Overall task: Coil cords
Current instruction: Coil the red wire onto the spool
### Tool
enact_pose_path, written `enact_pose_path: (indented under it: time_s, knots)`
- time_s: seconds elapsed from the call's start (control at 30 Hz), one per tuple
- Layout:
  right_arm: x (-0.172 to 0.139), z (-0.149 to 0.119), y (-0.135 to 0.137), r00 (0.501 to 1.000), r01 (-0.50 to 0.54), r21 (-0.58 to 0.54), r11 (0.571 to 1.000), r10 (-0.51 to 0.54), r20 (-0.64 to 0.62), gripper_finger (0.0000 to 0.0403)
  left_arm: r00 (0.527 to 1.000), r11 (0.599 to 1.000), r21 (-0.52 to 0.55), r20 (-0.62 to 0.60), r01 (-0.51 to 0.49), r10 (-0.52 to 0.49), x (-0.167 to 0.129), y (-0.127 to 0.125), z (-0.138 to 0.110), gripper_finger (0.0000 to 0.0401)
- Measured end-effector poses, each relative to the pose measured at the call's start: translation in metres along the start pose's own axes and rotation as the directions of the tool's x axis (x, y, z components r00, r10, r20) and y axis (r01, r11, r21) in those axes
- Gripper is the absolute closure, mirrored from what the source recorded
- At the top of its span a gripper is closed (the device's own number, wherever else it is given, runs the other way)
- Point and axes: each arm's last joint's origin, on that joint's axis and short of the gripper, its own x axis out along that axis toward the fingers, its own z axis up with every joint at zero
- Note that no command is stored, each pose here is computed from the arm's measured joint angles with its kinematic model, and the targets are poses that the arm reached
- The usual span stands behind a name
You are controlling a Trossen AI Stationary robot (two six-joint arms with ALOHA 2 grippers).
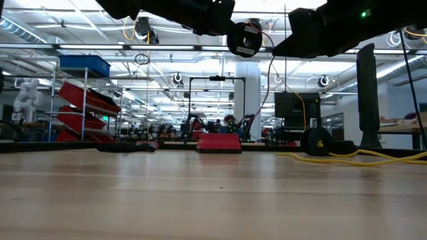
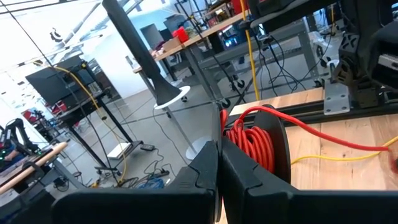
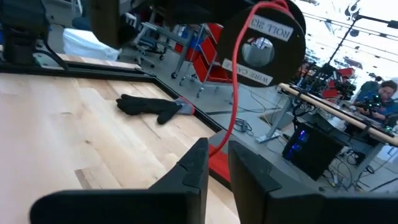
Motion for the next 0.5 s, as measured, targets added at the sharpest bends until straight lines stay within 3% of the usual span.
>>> enact_pose_path:
  time_s: [0.5]
  knots:
    - [0.018, -0.008, -0.004, 0.999, 0.006, 0.029, 1.000, -0.005, -0.039, 0.0344, 1.000, 1.000, -0.002, 0.001, 0.001, -0.001, 0.000, 0.000, 0.000, 0.0393]
